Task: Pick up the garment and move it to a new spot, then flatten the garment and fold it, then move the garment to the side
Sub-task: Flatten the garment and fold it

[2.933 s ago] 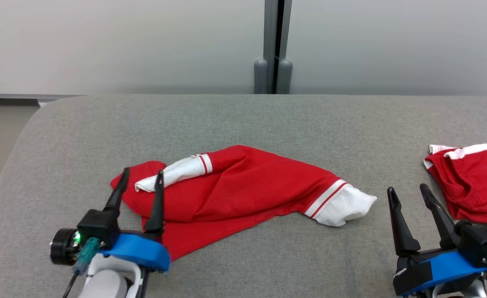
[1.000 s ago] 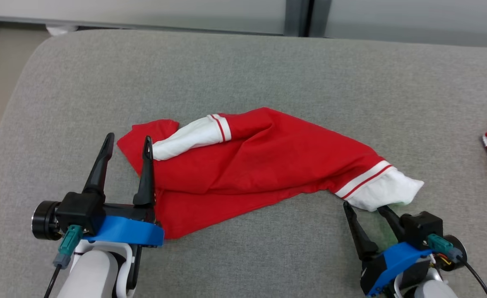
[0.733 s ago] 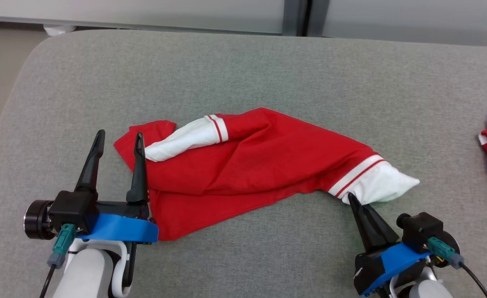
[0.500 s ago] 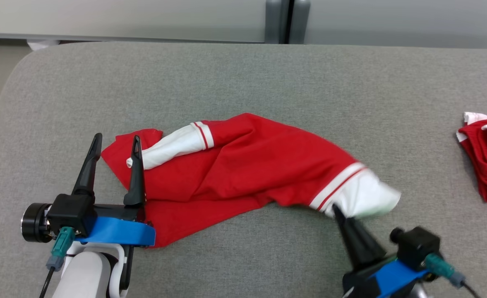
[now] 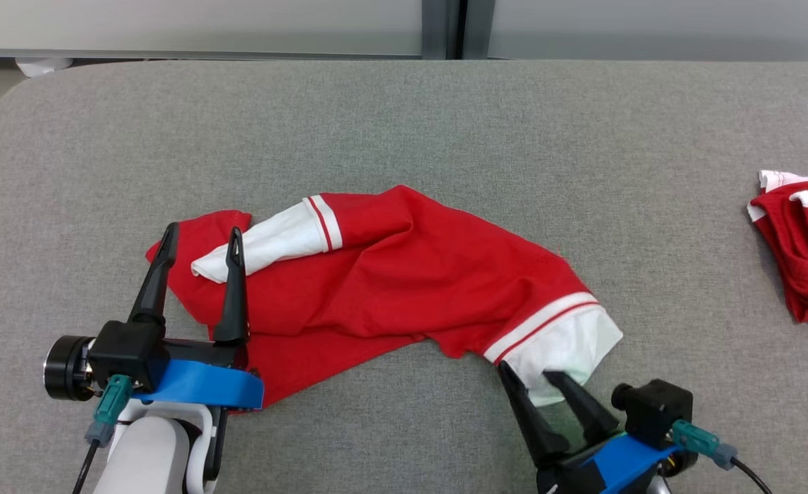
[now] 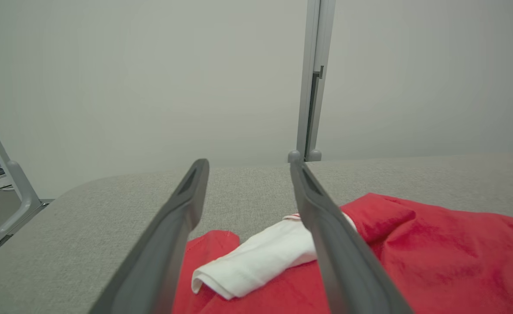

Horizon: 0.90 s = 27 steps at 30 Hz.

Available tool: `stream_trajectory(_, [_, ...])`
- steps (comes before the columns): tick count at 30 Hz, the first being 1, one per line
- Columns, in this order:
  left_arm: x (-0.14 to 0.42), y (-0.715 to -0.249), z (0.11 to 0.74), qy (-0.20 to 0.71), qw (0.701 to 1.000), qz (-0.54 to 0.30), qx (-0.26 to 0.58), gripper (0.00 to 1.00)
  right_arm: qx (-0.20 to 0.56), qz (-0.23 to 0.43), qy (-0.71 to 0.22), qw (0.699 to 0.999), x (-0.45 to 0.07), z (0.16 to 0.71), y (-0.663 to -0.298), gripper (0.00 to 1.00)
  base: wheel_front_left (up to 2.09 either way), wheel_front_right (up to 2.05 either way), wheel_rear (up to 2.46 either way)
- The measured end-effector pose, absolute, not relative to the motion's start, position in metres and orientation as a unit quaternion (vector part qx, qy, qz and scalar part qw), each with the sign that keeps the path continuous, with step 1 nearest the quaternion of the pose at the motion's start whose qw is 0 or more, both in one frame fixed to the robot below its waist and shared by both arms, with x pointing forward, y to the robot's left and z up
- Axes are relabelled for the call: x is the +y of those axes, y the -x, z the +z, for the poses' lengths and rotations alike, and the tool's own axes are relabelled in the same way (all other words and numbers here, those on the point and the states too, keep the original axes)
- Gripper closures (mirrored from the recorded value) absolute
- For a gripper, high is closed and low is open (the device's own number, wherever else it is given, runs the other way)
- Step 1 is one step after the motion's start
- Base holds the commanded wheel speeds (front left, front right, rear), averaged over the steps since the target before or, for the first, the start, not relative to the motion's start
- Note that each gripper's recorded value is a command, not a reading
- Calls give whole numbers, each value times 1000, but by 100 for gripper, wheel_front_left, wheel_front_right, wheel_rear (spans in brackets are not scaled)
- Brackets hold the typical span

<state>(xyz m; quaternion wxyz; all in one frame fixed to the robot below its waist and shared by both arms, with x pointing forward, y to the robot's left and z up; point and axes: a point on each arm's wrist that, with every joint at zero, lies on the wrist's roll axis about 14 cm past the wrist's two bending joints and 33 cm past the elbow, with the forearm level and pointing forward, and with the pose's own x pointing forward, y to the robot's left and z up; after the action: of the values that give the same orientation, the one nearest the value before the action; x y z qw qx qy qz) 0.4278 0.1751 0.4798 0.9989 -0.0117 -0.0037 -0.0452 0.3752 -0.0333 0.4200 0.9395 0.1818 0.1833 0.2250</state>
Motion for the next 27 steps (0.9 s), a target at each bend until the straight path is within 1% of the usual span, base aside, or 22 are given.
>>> stream_trajectory(4, [175,-428,479,11,999,-45,-3,0,138,232,-166,949,-35,439,-384,0,0,0,0])
stream_trajectory(10, [176,-424,481,11,999,-41,-4,0,58,227,-132,963,-54,482,-395,0,0,0,0])
stream_trajectory(13, [176,-420,484,11,999,-41,-7,0,12,211,-118,970,-69,510,-400,0,0,0,0])
stream_trajectory(16, [176,-415,486,11,999,-40,-8,0,-26,175,-95,980,-98,530,-406,0,0,0,0])
stream_trajectory(20, [175,-408,488,11,999,-40,-11,0,-46,115,-64,990,-143,541,-407,0,0,0,0])
stream_trajectory(22, [175,-404,489,11,999,-41,-11,0,-48,96,-56,993,-157,543,-405,0,0,0,0])
stream_trajectory(27, [176,-400,488,10,999,-39,-10,0,-42,81,-49,995,-167,540,-401,0,0,0,0])
